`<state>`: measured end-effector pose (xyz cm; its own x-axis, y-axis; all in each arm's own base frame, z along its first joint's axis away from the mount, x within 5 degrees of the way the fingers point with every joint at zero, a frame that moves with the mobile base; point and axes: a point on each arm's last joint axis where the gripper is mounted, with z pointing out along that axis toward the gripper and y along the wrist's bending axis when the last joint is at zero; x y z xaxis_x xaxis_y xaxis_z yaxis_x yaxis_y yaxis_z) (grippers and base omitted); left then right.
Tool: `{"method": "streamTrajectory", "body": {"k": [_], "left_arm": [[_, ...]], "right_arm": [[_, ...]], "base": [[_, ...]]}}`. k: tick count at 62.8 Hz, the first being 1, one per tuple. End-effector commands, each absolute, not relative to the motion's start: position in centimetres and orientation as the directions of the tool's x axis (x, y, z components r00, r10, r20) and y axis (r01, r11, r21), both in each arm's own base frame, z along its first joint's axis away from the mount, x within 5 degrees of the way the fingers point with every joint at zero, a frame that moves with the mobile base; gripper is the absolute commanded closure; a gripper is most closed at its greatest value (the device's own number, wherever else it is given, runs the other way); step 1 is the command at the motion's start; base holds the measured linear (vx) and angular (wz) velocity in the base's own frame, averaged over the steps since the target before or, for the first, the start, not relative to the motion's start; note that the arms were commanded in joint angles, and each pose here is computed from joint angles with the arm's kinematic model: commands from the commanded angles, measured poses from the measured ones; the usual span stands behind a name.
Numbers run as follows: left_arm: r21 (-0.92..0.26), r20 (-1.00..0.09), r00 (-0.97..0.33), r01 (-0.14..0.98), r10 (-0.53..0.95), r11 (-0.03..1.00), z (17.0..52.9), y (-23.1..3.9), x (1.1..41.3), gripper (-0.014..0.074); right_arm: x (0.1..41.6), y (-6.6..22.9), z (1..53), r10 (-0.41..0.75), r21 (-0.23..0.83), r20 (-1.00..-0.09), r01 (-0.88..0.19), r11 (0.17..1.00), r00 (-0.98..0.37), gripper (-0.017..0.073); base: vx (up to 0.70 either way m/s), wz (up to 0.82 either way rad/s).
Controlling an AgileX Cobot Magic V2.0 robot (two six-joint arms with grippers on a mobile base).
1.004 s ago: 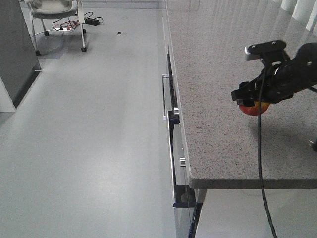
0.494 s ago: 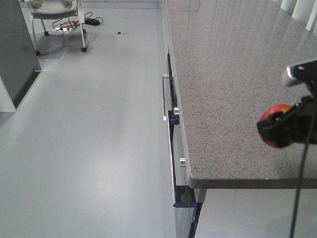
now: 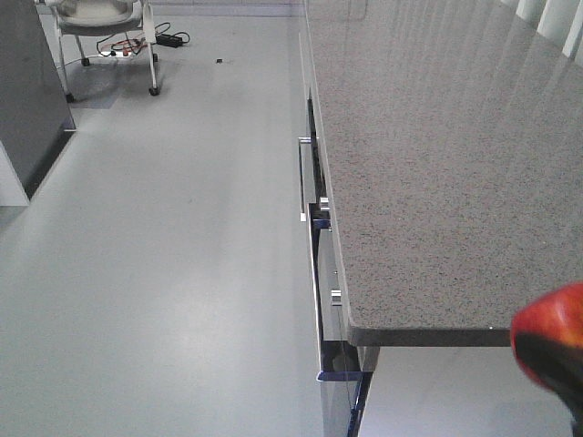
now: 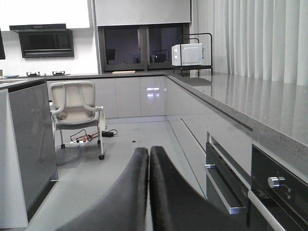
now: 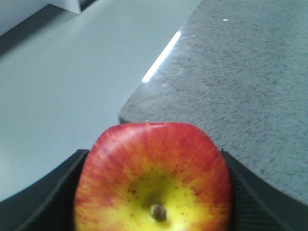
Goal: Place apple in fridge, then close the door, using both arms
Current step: 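Close the right gripper on the apple and lift it off the counter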
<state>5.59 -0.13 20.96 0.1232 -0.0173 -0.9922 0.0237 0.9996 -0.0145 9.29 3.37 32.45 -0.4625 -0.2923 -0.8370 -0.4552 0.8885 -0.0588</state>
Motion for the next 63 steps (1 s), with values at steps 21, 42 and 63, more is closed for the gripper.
{"method": "streamTrajectory", "body": {"k": [21,42,63], "left_arm": [[-0.019,-0.986,0.167,0.027,-0.024,0.999,20.9,-0.1,5.7,0.06],[-0.019,-0.986,0.167,0.027,-0.024,0.999,20.9,-0.1,5.7,0.06],[-0.019,-0.986,0.167,0.027,-0.024,0.999,20.9,-0.1,5.7,0.06]], "right_arm": [[1.3,3.6,31.6,-0.225,-0.054,-0.929,-0.491,0.869,-0.296,0.0196],[-0.7,3.9,31.6,-0.192,-0.055,-0.958,-0.517,0.854,-0.215,0.0196],[-0.7,3.9,31.6,-0.192,-0.055,-0.958,-0.517,0.854,-0.215,0.0196]], "base": [[0.0,0.0],[0.0,0.0],[0.0,0.0]]}}
